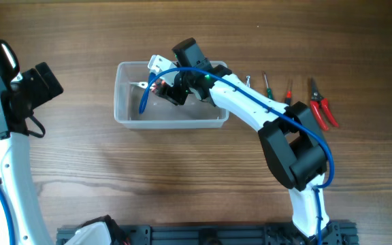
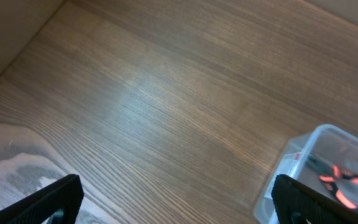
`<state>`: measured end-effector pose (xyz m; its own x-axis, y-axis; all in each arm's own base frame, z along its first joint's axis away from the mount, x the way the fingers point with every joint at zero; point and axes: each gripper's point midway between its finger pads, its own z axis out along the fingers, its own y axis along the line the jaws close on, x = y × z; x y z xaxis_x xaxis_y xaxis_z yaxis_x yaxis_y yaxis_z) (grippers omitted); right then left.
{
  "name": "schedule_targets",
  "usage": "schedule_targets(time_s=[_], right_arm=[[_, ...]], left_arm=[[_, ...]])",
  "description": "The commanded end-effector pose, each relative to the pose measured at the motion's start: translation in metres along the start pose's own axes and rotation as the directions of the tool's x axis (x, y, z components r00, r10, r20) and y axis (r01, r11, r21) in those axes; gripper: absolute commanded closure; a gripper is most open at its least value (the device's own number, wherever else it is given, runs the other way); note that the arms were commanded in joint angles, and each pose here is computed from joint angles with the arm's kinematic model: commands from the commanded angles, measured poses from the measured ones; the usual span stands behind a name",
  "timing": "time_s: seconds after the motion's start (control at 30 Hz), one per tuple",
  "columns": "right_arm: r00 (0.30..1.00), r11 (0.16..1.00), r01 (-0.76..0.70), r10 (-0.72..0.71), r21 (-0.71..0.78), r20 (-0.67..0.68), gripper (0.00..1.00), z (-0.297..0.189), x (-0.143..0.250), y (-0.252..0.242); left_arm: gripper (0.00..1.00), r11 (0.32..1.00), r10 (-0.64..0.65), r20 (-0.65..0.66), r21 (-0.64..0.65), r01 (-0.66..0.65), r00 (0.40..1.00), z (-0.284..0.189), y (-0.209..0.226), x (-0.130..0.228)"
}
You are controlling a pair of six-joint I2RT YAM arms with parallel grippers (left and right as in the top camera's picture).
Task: Pack container
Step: 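Grasp the orange-black pliers with the right gripper and carry into container, then release the pliers and move the right gripper to the red cutters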
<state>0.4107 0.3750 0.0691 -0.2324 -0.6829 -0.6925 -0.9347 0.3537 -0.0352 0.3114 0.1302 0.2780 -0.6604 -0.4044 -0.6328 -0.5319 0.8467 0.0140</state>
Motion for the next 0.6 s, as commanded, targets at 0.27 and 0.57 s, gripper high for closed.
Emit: schedule_targets(time_s=[0.27, 0.57], right_arm=[[0.955, 0.652, -0.293, 0.231, 0.699, 0.185, 0.31, -0.301, -0.035, -0.119], [0.570, 0.347, -0.668, 0.808, 0.658, 0.152, 0.21, -0.378, 0.191, -0.129]], left_arm=[[0.00, 1.000, -0.025, 0.001, -0.013, 0.025, 1.000, 0.001, 0.003, -0.001], [0.00, 1.000, -0.025, 0.001, -0.013, 0.025, 1.000, 0.001, 0.003, -0.001]])
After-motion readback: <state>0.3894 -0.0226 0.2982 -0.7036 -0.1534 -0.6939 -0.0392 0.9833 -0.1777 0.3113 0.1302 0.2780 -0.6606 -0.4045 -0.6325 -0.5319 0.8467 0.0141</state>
